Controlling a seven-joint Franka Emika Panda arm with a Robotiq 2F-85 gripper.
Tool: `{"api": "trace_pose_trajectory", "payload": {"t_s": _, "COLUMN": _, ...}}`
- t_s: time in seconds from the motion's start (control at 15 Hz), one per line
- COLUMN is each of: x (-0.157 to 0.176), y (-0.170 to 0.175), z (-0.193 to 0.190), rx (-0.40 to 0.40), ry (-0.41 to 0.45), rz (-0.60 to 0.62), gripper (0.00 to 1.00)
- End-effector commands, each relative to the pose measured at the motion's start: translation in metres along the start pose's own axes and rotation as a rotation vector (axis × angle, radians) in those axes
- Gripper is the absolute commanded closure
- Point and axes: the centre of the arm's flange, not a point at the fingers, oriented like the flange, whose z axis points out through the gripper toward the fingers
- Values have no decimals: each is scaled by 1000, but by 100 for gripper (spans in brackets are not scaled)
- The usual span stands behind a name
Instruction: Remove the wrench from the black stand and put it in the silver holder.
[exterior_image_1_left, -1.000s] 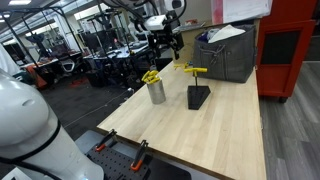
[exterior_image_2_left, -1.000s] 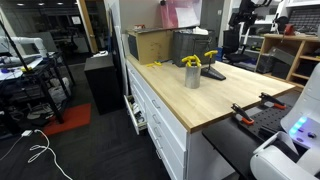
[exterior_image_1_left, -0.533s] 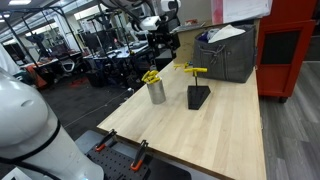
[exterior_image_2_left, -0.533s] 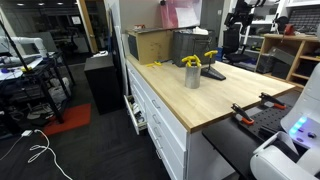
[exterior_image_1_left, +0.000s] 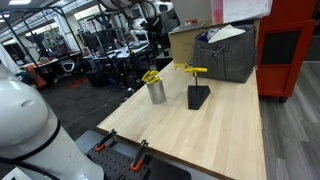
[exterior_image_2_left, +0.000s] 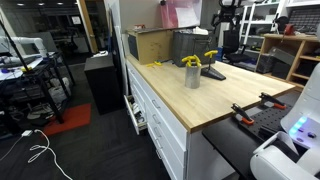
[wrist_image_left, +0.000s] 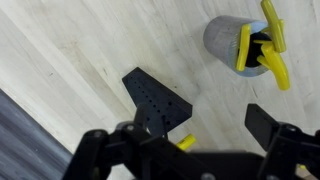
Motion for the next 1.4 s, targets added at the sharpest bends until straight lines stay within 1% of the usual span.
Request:
{"api": "trace_pose_trajectory", "payload": {"t_s": 0.0, "x": 26, "y": -32, "z": 2, "rx": -24, "ry": -60, "rz": 122, "gripper": 0}}
{"api": "trace_pose_trajectory", "payload": {"t_s": 0.2, "x": 43, "y": -55, "z": 12, "rx": -45, "ry": -96, "rz": 222, "gripper": 0}}
{"api": "trace_pose_trajectory", "payload": {"t_s": 0.47, "x": 70, "y": -63, "z": 28, "rx": -69, "ry": -132, "rz": 370, "gripper": 0}}
{"api": "trace_pose_trajectory", "payload": {"t_s": 0.53, "x": 75, "y": -63, "z": 32, "rx": -78, "ry": -125, "rz": 405, "gripper": 0}}
{"api": "trace_pose_trajectory", "payload": {"t_s": 0.8, "x": 94, "y": -54, "z": 47, "rx": -116, "ry": -89, "rz": 554, "gripper": 0}}
{"api": "trace_pose_trajectory", "payload": {"t_s": 0.93, "x": 101, "y": -47, "z": 56, "rx": -129, "ry": -85, "rz": 618, "gripper": 0}}
{"api": "trace_pose_trajectory", "payload": {"t_s": 1.33, "x": 121, "y": -25, "z": 85, "rx": -147, "ry": -94, "rz": 726, "gripper": 0}}
